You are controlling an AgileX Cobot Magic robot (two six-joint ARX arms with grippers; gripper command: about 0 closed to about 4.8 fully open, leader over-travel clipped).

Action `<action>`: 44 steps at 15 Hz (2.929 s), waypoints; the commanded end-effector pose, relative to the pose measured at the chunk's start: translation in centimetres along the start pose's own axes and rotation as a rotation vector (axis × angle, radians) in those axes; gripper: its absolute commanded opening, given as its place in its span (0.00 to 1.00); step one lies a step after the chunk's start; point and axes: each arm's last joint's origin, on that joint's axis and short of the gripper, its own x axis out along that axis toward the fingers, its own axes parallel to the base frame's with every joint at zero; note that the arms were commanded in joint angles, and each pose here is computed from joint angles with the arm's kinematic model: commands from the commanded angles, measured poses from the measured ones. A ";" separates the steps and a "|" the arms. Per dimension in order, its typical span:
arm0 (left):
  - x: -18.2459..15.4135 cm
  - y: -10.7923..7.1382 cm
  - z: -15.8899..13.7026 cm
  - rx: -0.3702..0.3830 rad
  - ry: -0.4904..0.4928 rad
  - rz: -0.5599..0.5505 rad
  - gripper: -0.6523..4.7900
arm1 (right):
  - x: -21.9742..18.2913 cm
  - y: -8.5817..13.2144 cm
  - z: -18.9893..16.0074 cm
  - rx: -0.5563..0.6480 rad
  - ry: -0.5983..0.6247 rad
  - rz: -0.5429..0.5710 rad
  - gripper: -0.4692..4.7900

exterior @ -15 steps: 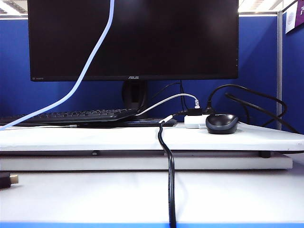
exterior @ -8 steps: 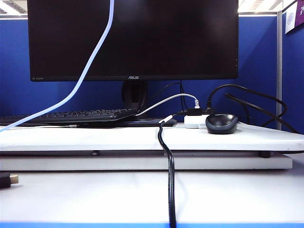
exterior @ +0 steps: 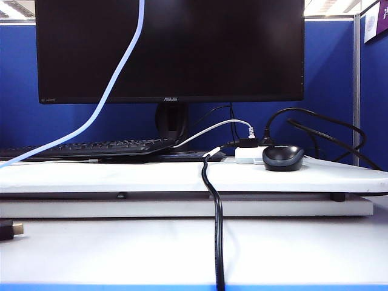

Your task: Pick up the Type-C charging cable and the charging base, insert one end of the Type-C charger into the corresponding slot on the base, and finally place the plugged-in charger back on the table.

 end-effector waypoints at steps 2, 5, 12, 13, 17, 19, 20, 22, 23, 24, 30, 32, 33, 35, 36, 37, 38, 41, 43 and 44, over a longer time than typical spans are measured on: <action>0.0 -0.3 -0.1 0.014 -0.001 -0.003 0.11 | -0.3 -1.0 0.1 -0.041 0.000 -0.071 0.09; 0.0 -0.3 -0.1 0.012 -0.001 -0.003 0.11 | -0.2 -1.0 0.1 -0.042 -0.011 -0.071 0.09; 0.0 0.0 0.1 -0.037 -0.023 -0.006 0.11 | 0.1 -0.7 0.1 -0.093 -0.034 -0.062 0.09; 0.0 0.0 0.2 -0.044 -0.027 -0.007 0.11 | 0.1 -0.7 0.1 -0.098 -0.034 -0.062 0.09; 0.0 0.1 0.2 -0.048 -0.024 -0.005 0.11 | 0.1 -0.6 0.4 -0.095 -0.141 -0.063 0.09; 0.0 0.1 0.2 -0.054 -0.027 -0.004 0.11 | 0.1 -0.5 0.3 -0.098 -0.089 -0.048 0.09; 0.0 0.1 0.2 -0.055 -0.024 -0.003 0.11 | 0.1 -0.4 0.5 -0.078 -0.157 -0.046 0.09; 0.0 0.1 0.2 -0.056 -0.023 -0.002 0.11 | 0.0 0.0 0.7 -0.047 -0.221 -0.021 0.09; 0.0 0.1 0.2 -0.057 -0.022 -0.002 0.11 | 0.0 0.0 0.8 -0.046 -0.231 -0.020 0.09; 0.0 0.2 0.2 -0.067 -0.023 0.000 0.11 | 0.0 0.0 0.8 -0.047 -0.228 -0.020 0.09; 0.0 0.2 0.3 -0.069 -0.053 -0.014 0.11 | 0.1 0.1 0.6 -0.052 -0.131 0.002 0.09; 0.0 0.2 0.4 -0.064 -0.076 -0.025 0.11 | 0.4 0.1 0.9 -0.058 -0.089 0.012 0.09; 0.0 0.2 0.4 -0.058 -0.077 -0.025 0.11 | 0.5 0.1 1.0 -0.059 -0.083 0.014 0.09; 0.0 0.5 0.6 -0.071 -0.088 -0.018 0.11 | 0.7 0.1 1.4 -0.073 -0.110 0.017 0.09; 0.0 0.6 0.6 -0.074 -0.090 -0.016 0.11 | 0.7 0.3 1.4 -0.069 -0.114 0.032 0.09; 0.0 0.6 0.6 -0.074 -0.090 -0.016 0.11 | 0.6 0.3 1.4 -0.065 -0.115 0.039 0.09; 0.0 0.6 0.6 -0.073 -0.093 -0.017 0.11 | 0.6 0.5 1.5 -0.067 -0.123 0.055 0.09; 0.0 0.7 0.6 -0.062 -0.093 -0.013 0.11 | 0.6 0.7 1.6 -0.053 -0.171 0.061 0.09; 0.0 0.7 0.7 -0.064 -0.095 -0.013 0.11 | 0.6 0.7 1.7 -0.051 -0.180 0.059 0.09; 0.0 0.7 0.7 -0.065 -0.097 -0.013 0.11 | 0.6 0.7 1.7 -0.050 -0.180 0.061 0.09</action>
